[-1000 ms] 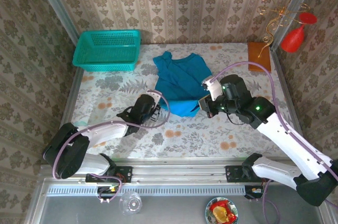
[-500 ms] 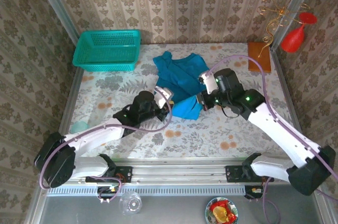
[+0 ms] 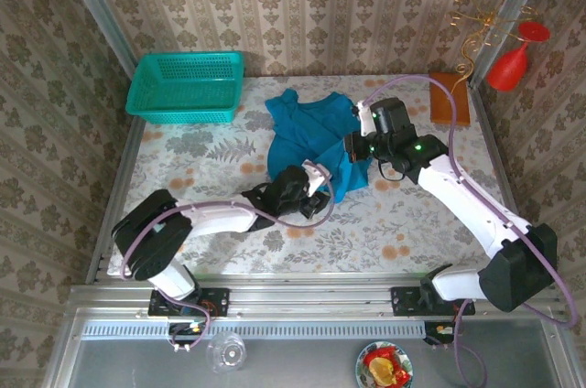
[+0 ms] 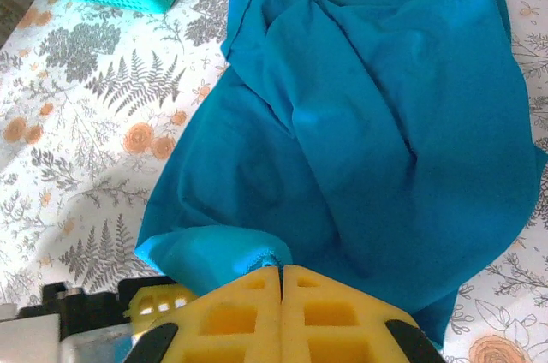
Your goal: Fold the inside-out t-shirt
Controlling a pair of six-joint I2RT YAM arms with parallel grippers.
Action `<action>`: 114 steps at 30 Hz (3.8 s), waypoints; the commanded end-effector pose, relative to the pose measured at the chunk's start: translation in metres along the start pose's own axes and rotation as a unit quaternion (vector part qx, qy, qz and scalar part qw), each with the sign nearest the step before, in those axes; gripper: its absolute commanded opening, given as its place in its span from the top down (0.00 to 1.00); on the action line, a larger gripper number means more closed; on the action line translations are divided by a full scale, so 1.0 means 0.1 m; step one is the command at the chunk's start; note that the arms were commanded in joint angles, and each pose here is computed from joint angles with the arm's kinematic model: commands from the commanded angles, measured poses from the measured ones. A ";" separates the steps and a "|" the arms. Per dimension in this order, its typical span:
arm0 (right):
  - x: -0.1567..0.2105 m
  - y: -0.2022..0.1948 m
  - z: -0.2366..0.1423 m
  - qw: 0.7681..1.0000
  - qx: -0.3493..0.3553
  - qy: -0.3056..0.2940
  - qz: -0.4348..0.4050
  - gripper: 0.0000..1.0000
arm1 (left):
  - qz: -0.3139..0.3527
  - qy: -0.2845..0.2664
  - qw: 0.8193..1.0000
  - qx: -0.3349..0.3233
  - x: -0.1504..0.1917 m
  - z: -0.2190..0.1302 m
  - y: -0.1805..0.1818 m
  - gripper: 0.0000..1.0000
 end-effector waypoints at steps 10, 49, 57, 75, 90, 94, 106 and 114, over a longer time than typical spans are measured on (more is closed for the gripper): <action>-0.17 -0.16 -0.09 0.999 0.018 -0.035 0.014 1.00 | -0.015 0.070 0.990 -0.117 0.06 0.19 0.38 0.63; -0.55 0.28 -0.93 0.992 -0.093 -0.074 -0.032 1.00 | -0.060 -0.073 0.989 0.117 -0.70 -1.95 0.32 1.00; 0.23 0.14 -0.41 0.997 -0.059 0.041 -0.030 1.00 | -0.082 -0.044 0.992 0.089 -0.35 -1.81 0.38 1.00; 0.92 -0.11 0.07 0.989 -0.025 0.081 -0.122 0.65 | -0.092 0.031 0.982 0.163 -0.19 -1.09 0.51 1.00; 1.20 0.80 0.48 0.909 -0.173 0.118 -0.361 0.48 | -0.090 0.024 0.979 0.181 -0.23 -1.18 0.44 1.00; 1.24 0.71 0.66 0.914 -0.148 0.121 -0.357 0.49 | -0.090 0.022 0.979 0.181 -0.25 -1.20 0.44 1.00; 1.22 0.47 0.50 0.923 -0.115 0.109 -0.350 0.89 | -0.083 0.031 0.980 0.178 -0.18 -1.27 0.42 1.00; 1.14 0.60 0.24 0.922 -0.149 0.111 -0.339 1.00 | -0.073 0.015 0.981 0.179 -0.22 -1.28 0.39 0.87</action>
Point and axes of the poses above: each hand's point on the last joint's axis, 136 mm out from that joint toward the fingers, its own z axis out along the fingers, its own y axis along the line the jaws close on, x = y × z, the point moved 2 cm from there along -z, back along the fingers, and after that the axes turned 12 degrees about z, right-handed, at the moved point
